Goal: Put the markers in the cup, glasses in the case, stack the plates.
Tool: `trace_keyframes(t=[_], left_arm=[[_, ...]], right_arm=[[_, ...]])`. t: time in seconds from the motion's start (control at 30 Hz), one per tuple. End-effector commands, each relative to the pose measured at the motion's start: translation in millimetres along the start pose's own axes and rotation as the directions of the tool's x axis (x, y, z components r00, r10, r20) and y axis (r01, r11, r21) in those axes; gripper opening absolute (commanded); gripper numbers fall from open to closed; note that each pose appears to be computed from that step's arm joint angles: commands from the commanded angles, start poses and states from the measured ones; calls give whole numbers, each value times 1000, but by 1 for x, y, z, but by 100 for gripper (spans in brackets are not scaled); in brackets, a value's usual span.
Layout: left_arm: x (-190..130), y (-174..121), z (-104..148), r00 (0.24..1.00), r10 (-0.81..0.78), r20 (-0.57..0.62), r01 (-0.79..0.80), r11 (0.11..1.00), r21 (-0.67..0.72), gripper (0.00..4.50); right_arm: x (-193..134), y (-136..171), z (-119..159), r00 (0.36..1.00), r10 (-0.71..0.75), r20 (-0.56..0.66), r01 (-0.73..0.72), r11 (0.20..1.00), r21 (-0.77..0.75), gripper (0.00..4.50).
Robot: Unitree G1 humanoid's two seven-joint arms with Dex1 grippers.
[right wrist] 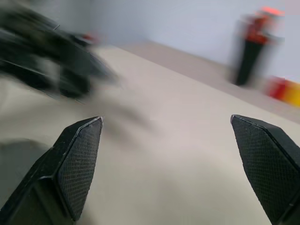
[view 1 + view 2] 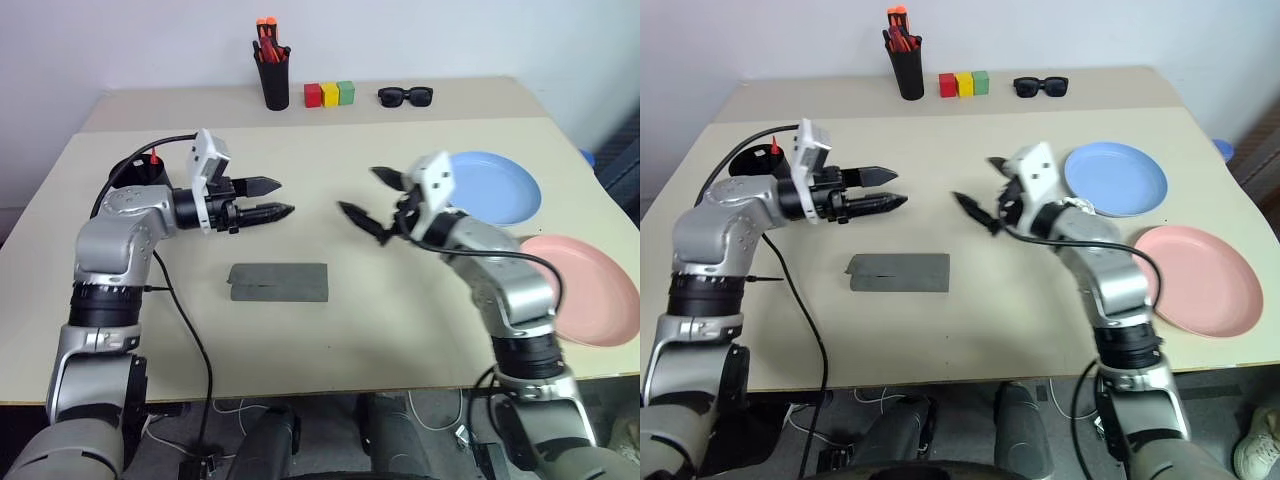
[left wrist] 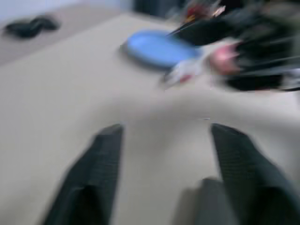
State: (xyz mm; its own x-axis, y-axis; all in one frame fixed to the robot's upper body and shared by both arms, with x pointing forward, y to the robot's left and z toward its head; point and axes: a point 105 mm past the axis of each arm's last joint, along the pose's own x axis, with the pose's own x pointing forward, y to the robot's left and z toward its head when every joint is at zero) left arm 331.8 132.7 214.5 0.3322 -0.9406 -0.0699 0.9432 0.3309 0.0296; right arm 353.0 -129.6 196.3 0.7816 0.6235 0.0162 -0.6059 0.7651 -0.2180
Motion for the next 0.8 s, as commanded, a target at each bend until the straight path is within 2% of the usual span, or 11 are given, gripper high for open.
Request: trace_keyframes(t=[0.03, 0.17, 0.27, 0.43, 0.53, 0.67, 0.77, 0.8], left_arm=[[-15, -12, 2, 999, -7, 32, 6, 1000, 13, 445], [-22, -19, -8, 998, 17, 59, -17, 1000, 7, 445], [-20, -20, -4, 995, 18, 97, -30, 992, 120, 445], [-19, -19, -4, 994, -37, 107, 20, 987, 159, 445], [-17, -18, -3, 991, -48, 121, 26, 984, 175, 445], [-14, -17, -3, 989, -47, 139, 19, 980, 197, 445], [-13, -16, 2, 980, -56, 193, 21, 984, 178, 450], [-13, -16, 4, 978, -51, 201, 15, 984, 179, 450]], right_arm=[[-40, -32, -18, 978, -173, -114, 167, 984, -64, 450], [-91, -62, -28, 912, -359, -198, 342, 932, -115, 450], [-117, -79, -37, 844, -461, -274, 438, 887, -146, 450], [-143, -80, -54, 768, -514, -383, 501, 854, -142, 450], [-160, -75, -74, 706, -516, -485, 505, 847, -164, 450], [-174, -63, -94, 659, -466, -590, 501, 857, -117, 450], [-179, -58, -101, 641, -438, -630, 501, 861, -88, 364], [-179, -60, -100, 638, -446, -628, 510, 856, -91, 311]])
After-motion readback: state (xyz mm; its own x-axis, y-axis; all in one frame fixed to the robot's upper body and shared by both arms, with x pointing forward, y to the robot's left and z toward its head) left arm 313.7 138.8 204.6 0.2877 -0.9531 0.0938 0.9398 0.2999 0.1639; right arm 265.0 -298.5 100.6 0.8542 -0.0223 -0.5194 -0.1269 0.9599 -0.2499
